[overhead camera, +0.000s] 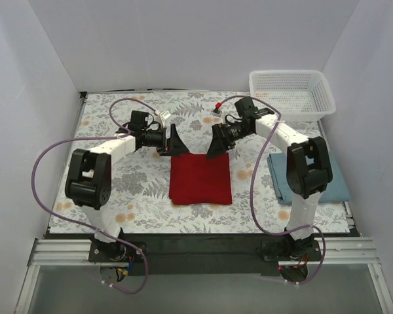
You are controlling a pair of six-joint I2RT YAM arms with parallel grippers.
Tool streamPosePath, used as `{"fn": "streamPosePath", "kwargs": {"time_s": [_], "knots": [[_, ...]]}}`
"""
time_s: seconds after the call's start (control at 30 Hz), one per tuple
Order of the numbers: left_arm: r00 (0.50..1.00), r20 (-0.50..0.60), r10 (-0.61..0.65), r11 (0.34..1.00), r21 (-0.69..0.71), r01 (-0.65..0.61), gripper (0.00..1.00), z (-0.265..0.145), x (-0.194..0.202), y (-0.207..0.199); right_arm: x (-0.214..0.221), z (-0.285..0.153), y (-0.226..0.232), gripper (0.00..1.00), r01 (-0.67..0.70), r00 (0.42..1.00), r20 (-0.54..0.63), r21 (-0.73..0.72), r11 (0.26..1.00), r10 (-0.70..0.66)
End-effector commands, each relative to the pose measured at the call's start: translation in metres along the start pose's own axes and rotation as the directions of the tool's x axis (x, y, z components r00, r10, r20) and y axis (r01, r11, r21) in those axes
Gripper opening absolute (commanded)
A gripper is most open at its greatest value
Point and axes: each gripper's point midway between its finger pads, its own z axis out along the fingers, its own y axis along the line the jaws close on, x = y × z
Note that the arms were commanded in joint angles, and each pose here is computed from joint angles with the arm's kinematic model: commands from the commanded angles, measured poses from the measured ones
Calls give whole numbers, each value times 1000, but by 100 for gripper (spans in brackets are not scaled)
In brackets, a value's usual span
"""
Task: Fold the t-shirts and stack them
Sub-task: Fold the tshirt
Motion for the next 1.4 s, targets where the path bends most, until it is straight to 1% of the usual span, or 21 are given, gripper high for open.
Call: {"fn": "streamPosePath", "kwargs": {"time_s": [0.0,0.2,0.3,0.37,0.5,0.53,0.6,0.63,0.7,0.73,0.77,0.8,0.83,0.87,0.9,0.93,1.0,1.03,1.17,1.27,1.37], "knots": [[993,12,-119,990,-79,119,86,25,-8,45,8,22,-55,98,-118,992,-29,22,993,119],[971,0,-237,963,-135,235,86,37,7,101,32,18,-119,98,-143,988,-40,77,987,146],[957,14,-289,949,-126,289,86,25,5,106,20,8,-111,98,-144,989,-6,61,988,145],[964,36,-262,958,-111,264,86,10,1,98,14,1,-92,98,-149,989,7,26,988,149],[993,112,-43,990,-131,57,86,-23,-25,51,5,-26,-37,98,-77,996,55,22,997,75],[989,135,68,989,-142,-48,86,-34,-36,28,7,-31,-36,98,-67,996,59,67,996,63],[974,129,188,968,-192,-162,86,-42,-40,10,12,-43,-31,98,-39,997,73,147,988,29],[948,127,292,942,-210,-262,86,-42,-40,-15,30,-44,-41,98,-85,996,59,200,976,74],[879,83,469,857,-283,-431,86,-40,-33,-27,38,-56,-42,98,-103,992,99,248,963,81],[827,25,562,802,-265,-536,86,-23,-16,-45,57,-56,-47,98,-176,983,108,266,948,152],[732,-2,681,703,-277,-655,86,-22,-9,-62,60,-60,-48,98,-190,979,129,282,940,159],[681,-73,729,624,-339,-704,86,-16,4,-49,57,-71,-46,98,-191,975,172,303,934,144],[601,-123,790,554,-276,-785,86,6,33,-68,61,-76,-50,99,-214,970,187,335,918,157],[552,-149,821,500,-279,-820,86,14,44,-71,66,-80,-52,98,-261,958,209,356,897,196],[454,-173,874,402,-267,-876,86,24,50,-76,67,-90,-54,98,-284,949,242,389,876,200],[360,-254,898,294,-263,-919,86,41,78,-74,69,-97,-60,98,-311,941,264,426,849,212],[212,-302,929,135,-258,-957,86,62,88,-70,71,-109,-61,98,-359,919,315,425,831,236],[158,-320,934,84,-233,-969,86,71,103,-71,70,-111,-59,98,-368,913,331,413,833,239],[38,-297,954,0,-126,-992,72,102,135,-79,73,-116,-57,98,-404,892,367,388,828,264],[-77,-269,960,-107,-99,-989,65,124,145,-86,78,-116,-59,98,-432,879,382,381,817,286],[-120,-261,958,-144,-76,-987,59,144,155,-84,82,-115,-62,98,-471,860,392,364,803,326]]}}
